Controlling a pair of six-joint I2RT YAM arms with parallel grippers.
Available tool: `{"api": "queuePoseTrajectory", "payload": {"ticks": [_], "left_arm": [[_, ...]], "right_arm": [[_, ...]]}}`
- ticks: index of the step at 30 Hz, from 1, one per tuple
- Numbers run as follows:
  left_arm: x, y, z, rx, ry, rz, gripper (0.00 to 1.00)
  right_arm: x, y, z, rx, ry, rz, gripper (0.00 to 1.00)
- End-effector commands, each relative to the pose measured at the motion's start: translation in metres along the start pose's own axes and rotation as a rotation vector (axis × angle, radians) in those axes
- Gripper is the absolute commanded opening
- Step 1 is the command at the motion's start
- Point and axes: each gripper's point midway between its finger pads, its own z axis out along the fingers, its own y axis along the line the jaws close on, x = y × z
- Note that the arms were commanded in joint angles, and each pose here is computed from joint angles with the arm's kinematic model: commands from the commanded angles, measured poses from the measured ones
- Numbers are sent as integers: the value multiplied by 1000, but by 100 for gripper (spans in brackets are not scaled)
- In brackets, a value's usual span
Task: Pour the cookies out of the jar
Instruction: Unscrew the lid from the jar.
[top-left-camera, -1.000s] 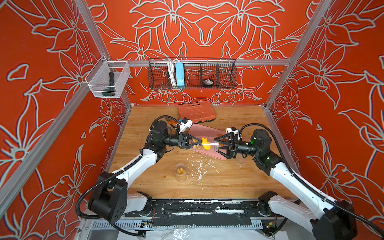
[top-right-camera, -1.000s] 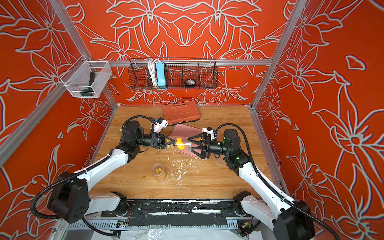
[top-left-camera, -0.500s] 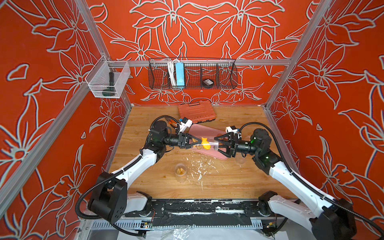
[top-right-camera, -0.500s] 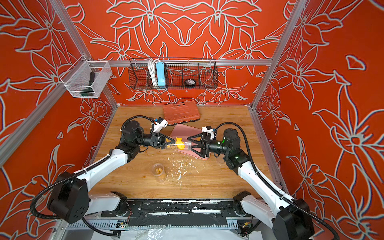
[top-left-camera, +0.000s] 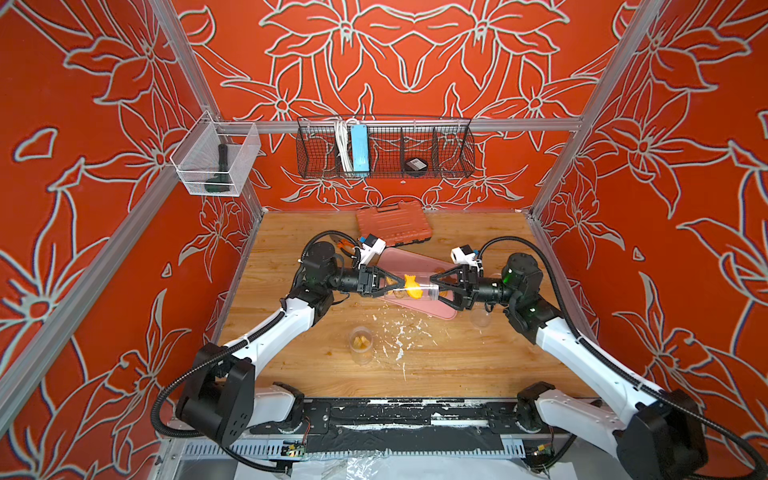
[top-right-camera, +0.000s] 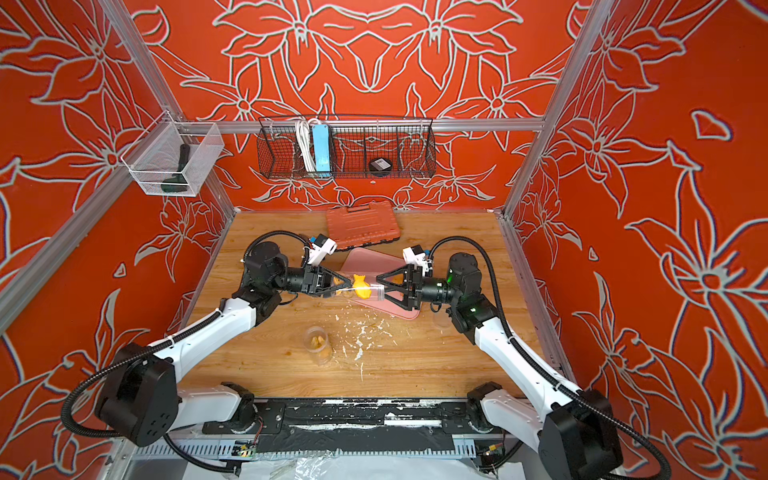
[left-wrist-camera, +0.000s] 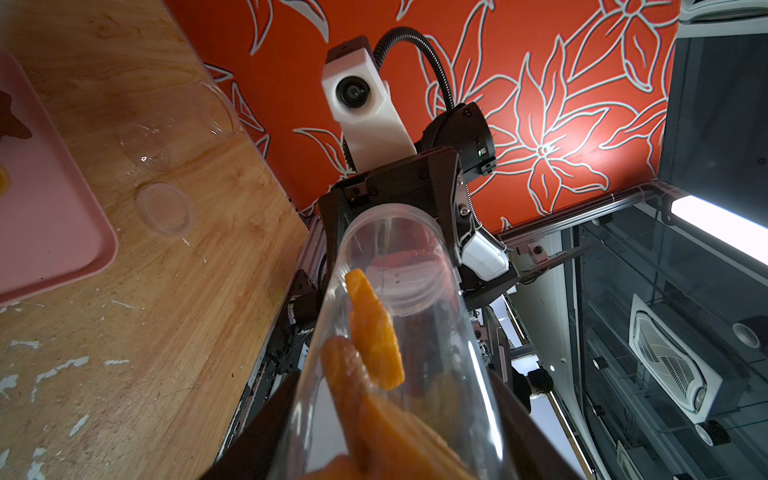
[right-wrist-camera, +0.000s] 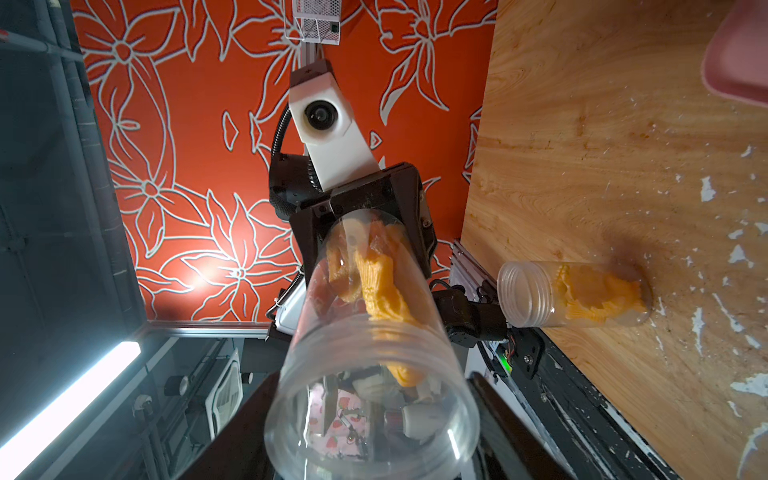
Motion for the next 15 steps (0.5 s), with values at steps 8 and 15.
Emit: {"api": "queuePoseTrajectory", "payload": {"ticks": [8,15], "left_arm": [[-2,-14,-4,34,21,-5,57],[-4,-14,-3,42,22,-14,57]], "right_arm": [[-1,6,-8,35,26,-367,50],[-5,12,-10,25,-15,-583,50]]}}
